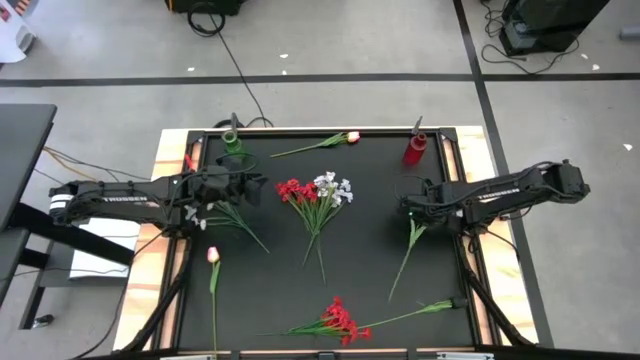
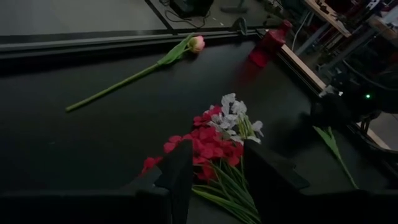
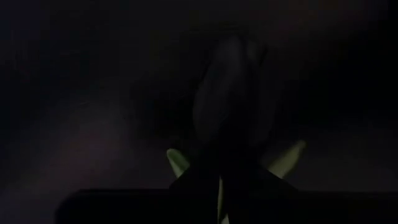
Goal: Sort flowers into vase by color
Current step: Put the top black tulip into the red flower vase
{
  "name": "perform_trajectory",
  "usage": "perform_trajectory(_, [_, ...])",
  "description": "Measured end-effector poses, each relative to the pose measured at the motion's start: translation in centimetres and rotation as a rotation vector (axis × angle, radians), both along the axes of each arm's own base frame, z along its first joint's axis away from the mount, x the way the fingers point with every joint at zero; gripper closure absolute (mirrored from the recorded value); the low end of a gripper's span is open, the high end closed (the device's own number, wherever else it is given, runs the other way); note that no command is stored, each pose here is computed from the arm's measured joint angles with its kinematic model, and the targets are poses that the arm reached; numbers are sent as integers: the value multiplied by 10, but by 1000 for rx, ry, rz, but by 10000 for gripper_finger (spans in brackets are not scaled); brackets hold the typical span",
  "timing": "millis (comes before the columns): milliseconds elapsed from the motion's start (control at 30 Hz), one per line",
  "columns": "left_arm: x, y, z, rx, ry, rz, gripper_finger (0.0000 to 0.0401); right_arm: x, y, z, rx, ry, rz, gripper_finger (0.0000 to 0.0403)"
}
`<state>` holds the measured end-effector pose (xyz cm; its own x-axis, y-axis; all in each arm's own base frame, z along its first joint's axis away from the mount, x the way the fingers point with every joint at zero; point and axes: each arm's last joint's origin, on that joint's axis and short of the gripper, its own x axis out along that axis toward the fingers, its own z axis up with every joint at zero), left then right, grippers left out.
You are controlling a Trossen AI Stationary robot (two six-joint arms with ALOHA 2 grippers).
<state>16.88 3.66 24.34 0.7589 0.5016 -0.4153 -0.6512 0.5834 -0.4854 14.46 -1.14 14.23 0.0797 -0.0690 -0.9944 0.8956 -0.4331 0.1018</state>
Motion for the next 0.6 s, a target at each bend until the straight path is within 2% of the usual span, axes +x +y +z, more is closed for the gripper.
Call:
perform_trajectory(133, [0, 0, 0, -5, -5, -3, 253, 21, -3, 18, -70, -149, 76, 385])
perform_trajectory(267, [1, 0, 1, -13, -22, 3, 253, 40, -11, 40, -214, -277, 118, 386])
perform_trajectory(433, [1, 0, 1, -14, -26, 4, 253, 52, -29, 71, -440, -275, 226, 391])
perform_trajectory(600, [1, 0, 1, -28, -35, 11, 253, 60, -51, 109, -671, -207, 377, 388])
